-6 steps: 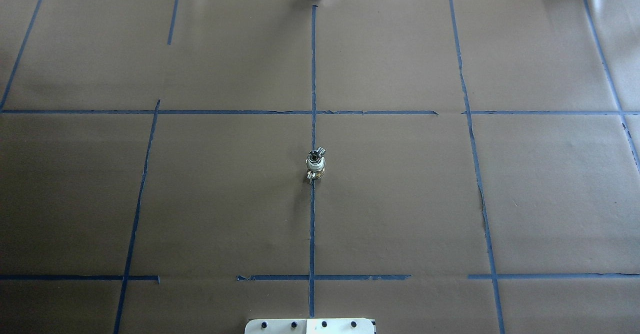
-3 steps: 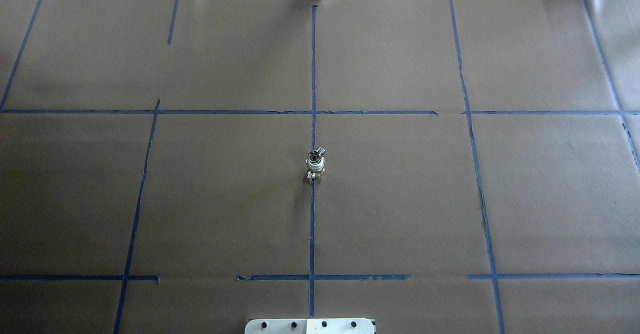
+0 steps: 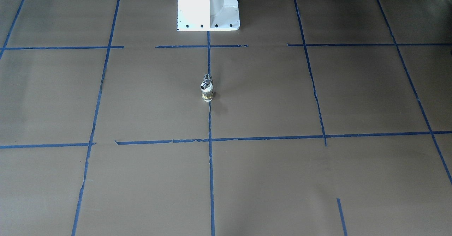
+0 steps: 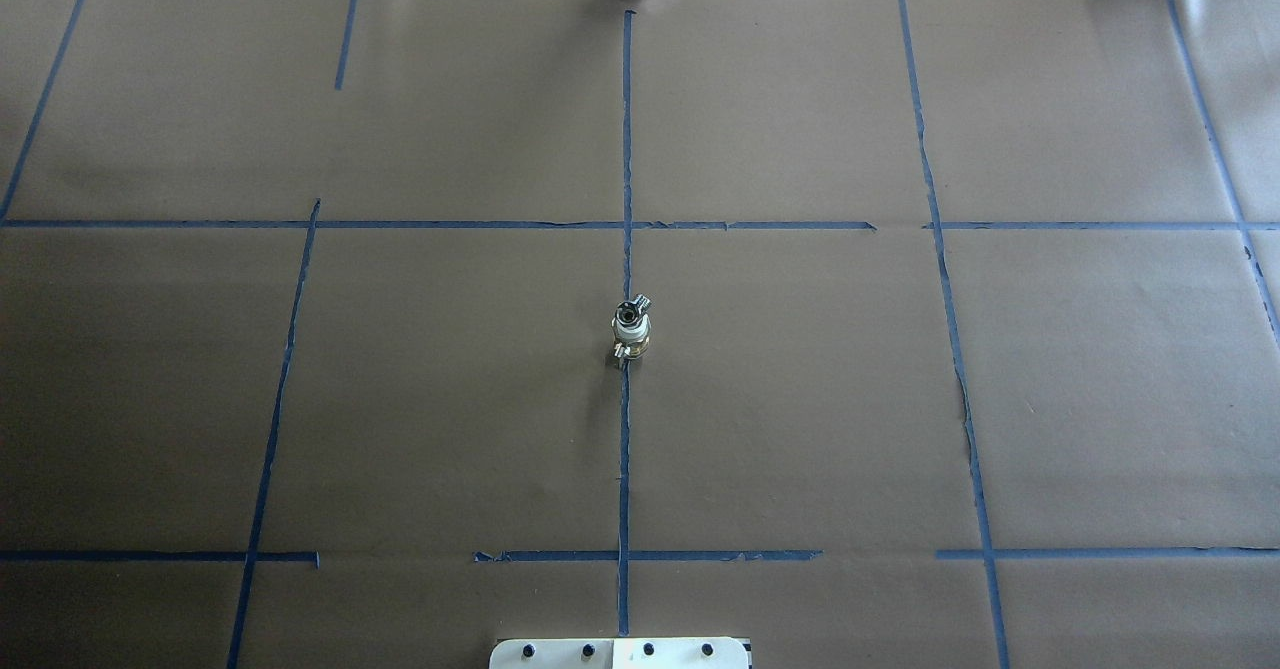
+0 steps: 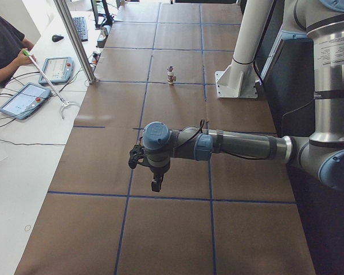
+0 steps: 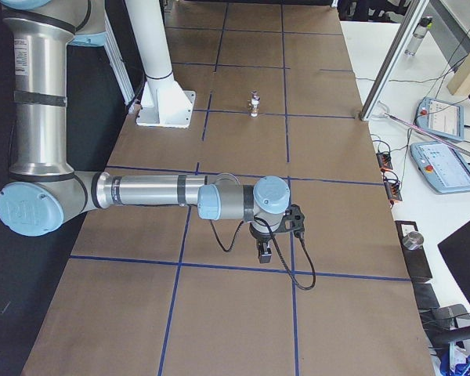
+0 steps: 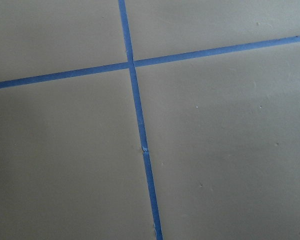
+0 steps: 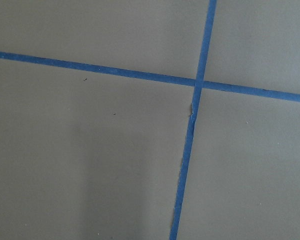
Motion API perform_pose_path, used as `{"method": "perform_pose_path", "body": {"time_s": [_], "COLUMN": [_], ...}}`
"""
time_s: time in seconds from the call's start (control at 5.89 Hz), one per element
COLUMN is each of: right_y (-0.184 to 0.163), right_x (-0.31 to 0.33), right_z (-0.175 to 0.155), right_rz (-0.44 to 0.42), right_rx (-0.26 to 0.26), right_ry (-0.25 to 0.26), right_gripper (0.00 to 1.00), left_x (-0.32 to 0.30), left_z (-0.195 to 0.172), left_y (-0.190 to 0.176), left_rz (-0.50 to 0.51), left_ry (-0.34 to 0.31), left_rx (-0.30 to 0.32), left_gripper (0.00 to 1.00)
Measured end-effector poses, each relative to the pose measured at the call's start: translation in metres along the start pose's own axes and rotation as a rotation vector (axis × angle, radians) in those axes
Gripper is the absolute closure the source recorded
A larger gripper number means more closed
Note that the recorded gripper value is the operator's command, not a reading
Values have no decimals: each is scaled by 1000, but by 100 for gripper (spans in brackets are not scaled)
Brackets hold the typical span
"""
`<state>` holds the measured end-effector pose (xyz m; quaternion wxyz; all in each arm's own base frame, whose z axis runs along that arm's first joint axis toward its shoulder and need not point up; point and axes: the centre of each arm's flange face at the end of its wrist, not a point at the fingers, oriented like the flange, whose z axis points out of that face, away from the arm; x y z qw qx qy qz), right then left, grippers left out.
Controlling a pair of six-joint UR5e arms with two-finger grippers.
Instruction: Assemble PPR valve and pipe with both arms
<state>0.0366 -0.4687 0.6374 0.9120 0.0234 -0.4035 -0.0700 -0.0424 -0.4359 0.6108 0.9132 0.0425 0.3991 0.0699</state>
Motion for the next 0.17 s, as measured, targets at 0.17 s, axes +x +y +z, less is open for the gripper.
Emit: {"method": "perform_pose_path", "body": {"time_s": [0.17], "right_y": [0], "right_x": [4], "right_z": [4], "right_rz": [2], "right_rx": [-3], "right_ry": [0], "right_gripper": [0], "left_x": [0], "left_z": [0], "left_y": [1], "left_rz": [-1], "left_ry": [0], "left_rx": [-1], "left_gripper": [0]}}
